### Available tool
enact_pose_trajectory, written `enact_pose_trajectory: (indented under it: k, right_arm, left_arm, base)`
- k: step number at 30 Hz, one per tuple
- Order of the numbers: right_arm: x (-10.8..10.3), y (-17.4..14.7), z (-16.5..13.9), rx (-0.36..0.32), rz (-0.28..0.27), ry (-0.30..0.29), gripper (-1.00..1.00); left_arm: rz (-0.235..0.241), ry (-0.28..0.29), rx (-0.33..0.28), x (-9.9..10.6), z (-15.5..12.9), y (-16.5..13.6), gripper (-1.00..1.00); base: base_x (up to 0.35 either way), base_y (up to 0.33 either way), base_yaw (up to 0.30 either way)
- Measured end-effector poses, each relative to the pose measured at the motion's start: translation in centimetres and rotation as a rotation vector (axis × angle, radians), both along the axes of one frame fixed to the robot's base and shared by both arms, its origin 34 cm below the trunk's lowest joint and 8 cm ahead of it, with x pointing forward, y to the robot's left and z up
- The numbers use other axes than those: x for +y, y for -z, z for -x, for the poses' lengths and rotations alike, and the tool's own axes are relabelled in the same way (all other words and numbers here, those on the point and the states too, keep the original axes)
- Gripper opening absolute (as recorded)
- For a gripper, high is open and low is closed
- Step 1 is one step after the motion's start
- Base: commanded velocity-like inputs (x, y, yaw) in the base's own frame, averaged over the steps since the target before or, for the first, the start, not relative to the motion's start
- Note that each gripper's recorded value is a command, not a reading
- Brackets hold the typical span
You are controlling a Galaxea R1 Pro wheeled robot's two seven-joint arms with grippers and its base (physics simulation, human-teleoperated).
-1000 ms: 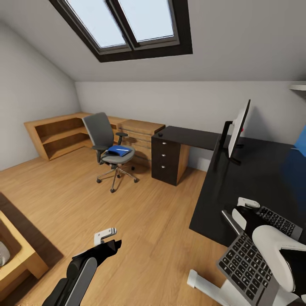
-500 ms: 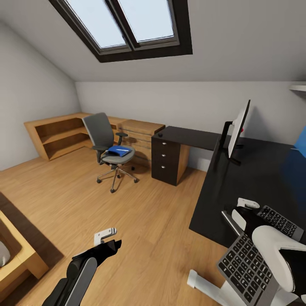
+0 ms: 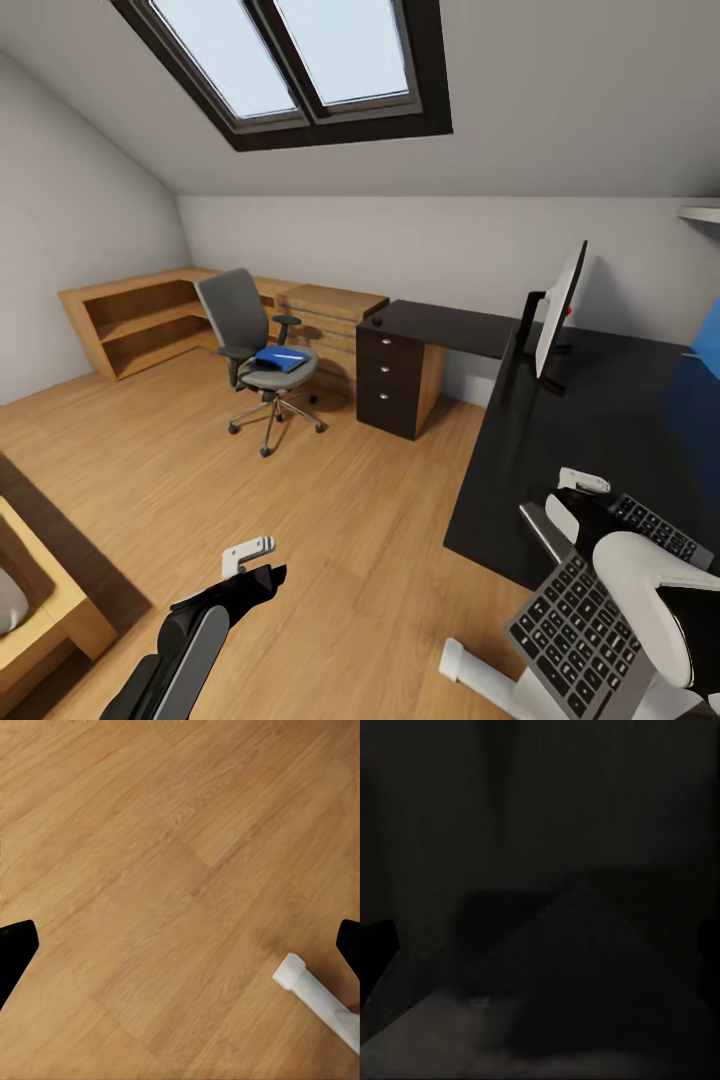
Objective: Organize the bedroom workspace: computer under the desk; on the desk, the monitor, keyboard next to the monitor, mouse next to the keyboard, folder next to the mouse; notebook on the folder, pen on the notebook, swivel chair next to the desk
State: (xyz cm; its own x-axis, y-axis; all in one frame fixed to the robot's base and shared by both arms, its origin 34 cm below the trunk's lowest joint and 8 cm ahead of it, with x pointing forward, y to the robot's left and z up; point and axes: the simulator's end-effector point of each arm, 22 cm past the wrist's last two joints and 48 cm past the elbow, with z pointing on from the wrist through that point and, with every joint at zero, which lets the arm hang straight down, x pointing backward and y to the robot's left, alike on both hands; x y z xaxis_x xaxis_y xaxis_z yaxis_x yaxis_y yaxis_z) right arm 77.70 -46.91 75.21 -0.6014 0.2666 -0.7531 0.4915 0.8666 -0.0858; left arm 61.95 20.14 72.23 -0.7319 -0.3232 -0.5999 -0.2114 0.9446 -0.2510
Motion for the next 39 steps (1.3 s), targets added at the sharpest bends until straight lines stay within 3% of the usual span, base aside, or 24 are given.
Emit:
enact_pose_trajectory:
  k: [3,15,19,28,34,39]
  right_arm:
    - [0.0,-1.6,-0.9,-0.030,0.003,-0.002,1.00]
    - [0.2,-4.0,-1.3,-0.047,0.003,-0.005,1.00]
    - [0.8,-5.9,-2.4,-0.105,0.012,-0.010,1.00]
    - [1.8,-8.3,-3.4,-0.137,0.009,-0.022,1.00]
    - [3.4,-10.3,-4.0,-0.127,-0.012,-0.053,1.00]
    - [5.6,-12.8,-1.8,-0.141,-0.007,-0.132,1.00]
  left_arm:
    - [0.000,0.000,0.000,0.0,0.0,-0.5,1.00]
    - [-0.003,0.002,0.007,0.0,0.1,-2.2,1.00]
    - [-0.005,0.002,0.010,0.0,0.2,-2.7,1.00]
    - [-0.006,0.002,0.011,0.0,0.2,-4.0,1.00]
    - [-0.004,0.002,0.013,0.0,0.3,-4.8,1.00]
    - [-0.008,0.002,0.015,0.1,0.4,-5.4,1.00]
  base:
    - [0.000,0.000,0.000]
    - [0.000,0.000,0.000]
    - [0.000,0.000,0.000]
    - [0.000,0.000,0.000]
    - [0.000,0.000,0.000]
    - [0.000,0.000,0.000]
